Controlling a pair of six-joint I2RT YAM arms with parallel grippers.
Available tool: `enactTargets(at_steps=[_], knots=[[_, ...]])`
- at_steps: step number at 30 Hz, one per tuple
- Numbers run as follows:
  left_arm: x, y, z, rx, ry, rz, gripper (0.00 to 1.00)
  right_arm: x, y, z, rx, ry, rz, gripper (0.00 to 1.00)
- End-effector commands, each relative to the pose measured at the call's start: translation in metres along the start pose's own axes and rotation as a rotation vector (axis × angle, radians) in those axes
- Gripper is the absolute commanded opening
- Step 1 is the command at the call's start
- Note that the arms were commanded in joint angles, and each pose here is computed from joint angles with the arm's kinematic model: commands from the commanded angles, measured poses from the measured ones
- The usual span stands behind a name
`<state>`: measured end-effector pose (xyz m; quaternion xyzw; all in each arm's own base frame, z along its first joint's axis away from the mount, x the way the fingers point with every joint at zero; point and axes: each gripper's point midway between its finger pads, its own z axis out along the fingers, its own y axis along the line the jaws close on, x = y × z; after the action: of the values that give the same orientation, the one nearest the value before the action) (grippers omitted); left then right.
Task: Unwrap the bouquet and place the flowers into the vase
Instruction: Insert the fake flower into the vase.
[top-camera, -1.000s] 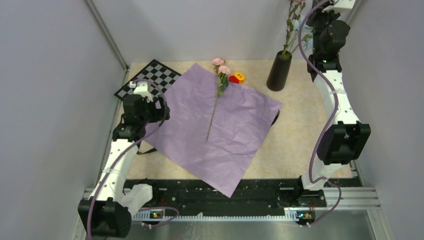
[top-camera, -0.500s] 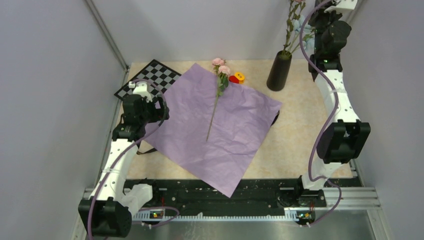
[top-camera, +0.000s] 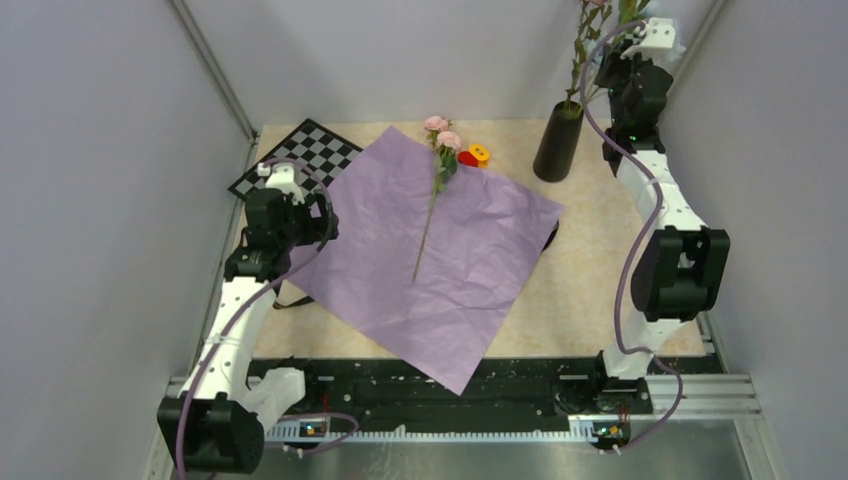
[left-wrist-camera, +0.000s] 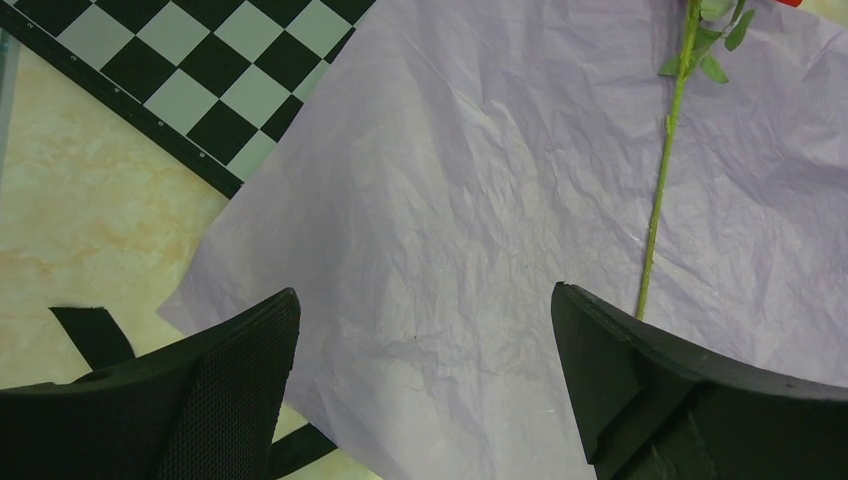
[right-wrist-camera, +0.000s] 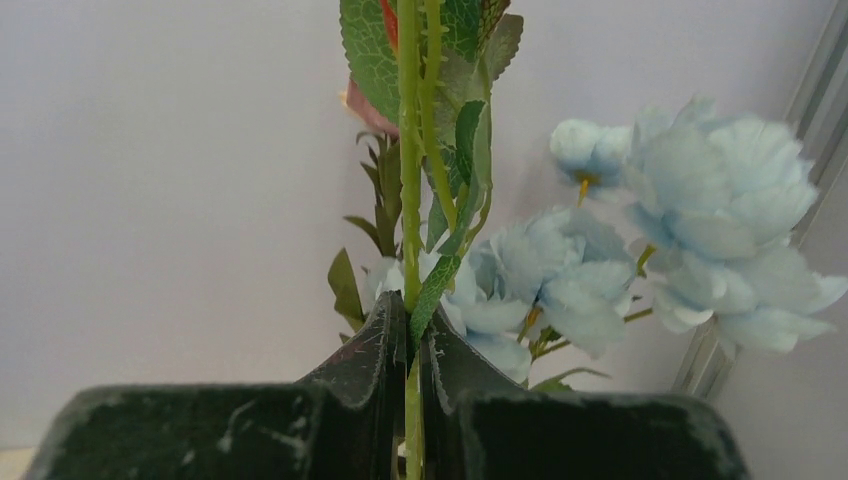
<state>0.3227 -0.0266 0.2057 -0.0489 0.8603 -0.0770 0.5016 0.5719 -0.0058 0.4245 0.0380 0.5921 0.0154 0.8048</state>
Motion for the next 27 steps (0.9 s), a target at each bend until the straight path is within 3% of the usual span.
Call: enactTargets(at_steps=[1, 27], knots=[[-0.001, 0.001, 0.003, 0.007, -0.004, 0.006, 0.99, 0.004, 0.002, 0.001, -0.023, -0.025, -0.025, 0.00], [-0.001, -0.001, 0.003, 0.020, -0.003, -0.004, 0.99, 0.126, 0.017, -0.011, -0.056, 0.219, -0.010, 0.00]])
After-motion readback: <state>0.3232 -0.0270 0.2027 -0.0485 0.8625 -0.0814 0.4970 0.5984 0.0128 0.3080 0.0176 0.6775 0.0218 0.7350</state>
